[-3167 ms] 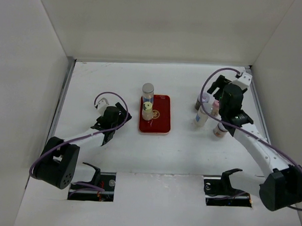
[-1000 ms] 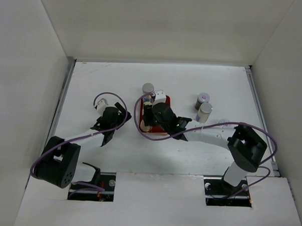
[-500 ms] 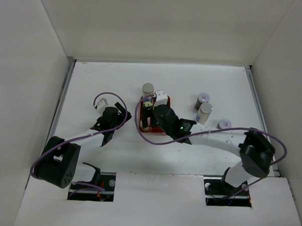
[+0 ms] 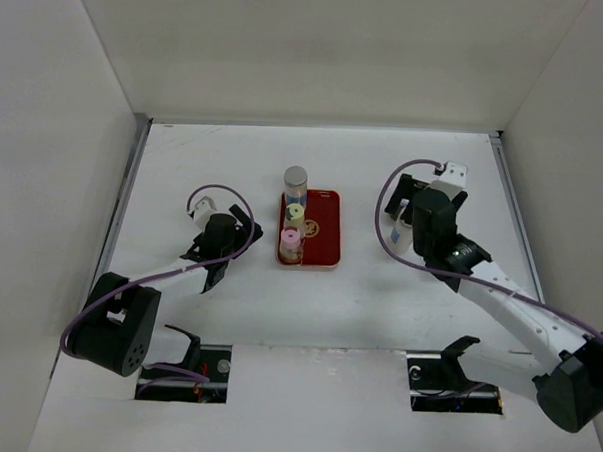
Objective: Organize the condiment bottles
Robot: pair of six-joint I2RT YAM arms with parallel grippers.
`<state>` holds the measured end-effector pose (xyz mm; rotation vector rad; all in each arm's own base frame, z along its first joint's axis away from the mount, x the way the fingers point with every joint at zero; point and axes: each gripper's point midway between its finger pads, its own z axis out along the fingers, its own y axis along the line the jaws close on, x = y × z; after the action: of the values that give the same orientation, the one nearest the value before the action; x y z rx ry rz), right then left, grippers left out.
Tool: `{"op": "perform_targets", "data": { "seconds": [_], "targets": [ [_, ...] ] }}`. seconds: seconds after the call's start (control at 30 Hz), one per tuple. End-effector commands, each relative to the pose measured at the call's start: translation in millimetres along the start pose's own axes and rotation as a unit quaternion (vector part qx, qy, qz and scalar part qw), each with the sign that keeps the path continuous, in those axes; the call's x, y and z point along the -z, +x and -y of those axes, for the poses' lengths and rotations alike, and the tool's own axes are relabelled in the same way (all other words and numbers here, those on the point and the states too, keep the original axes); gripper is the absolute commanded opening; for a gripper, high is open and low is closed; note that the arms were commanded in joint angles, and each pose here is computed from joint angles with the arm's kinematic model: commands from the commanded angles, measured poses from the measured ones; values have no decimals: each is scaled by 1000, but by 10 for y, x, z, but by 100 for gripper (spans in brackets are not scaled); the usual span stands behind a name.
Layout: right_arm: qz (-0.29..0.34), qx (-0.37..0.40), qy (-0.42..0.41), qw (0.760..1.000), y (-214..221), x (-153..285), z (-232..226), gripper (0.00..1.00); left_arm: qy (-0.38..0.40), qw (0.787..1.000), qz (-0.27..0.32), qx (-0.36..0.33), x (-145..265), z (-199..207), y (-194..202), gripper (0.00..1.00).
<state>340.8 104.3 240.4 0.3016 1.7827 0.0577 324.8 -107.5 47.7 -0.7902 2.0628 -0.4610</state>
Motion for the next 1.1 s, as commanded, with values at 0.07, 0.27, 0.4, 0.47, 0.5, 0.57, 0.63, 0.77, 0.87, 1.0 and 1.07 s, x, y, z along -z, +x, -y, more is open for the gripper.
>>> {"op": "perform_targets", "data": {
  "seconds": [0.07,0.27,0.4,0.47,0.5,0.57,0.63,0.77,0.87,1.0,1.07],
  "targets": [
    [-61,45,52,996,398,-242,261,100,11,1000,6,11,15,33,-34,100],
    [-82,40,59,994,629,-485,282,95,12,1000,-3,9,6,37,14,100],
    [-94,45,64,993,689,-531,285,75,12,1000,-1,8,4,47,10,100],
    [-99,49,64,992,710,-518,284,68,12,1000,-5,9,-2,39,22,100],
    [-102,50,64,991,719,-510,290,63,14,1000,-4,11,5,39,10,100],
    [-102,49,65,991,712,-483,307,52,14,1000,1,12,13,44,-10,100],
    [-93,46,63,993,624,-416,306,45,13,1000,-1,9,2,49,13,100],
    [-35,17,8,999,185,-153,-21,45,14,1000,-1,10,5,51,7,100],
    [-26,11,-63,998,18,47,-501,46,14,1000,-1,9,-4,63,15,100],
    [-37,26,-139,989,162,189,-1184,46,16,1000,-2,11,3,57,8,100],
    [-42,28,-169,984,275,238,-1495,46,16,1000,2,12,10,59,-6,100]
  ]
}}
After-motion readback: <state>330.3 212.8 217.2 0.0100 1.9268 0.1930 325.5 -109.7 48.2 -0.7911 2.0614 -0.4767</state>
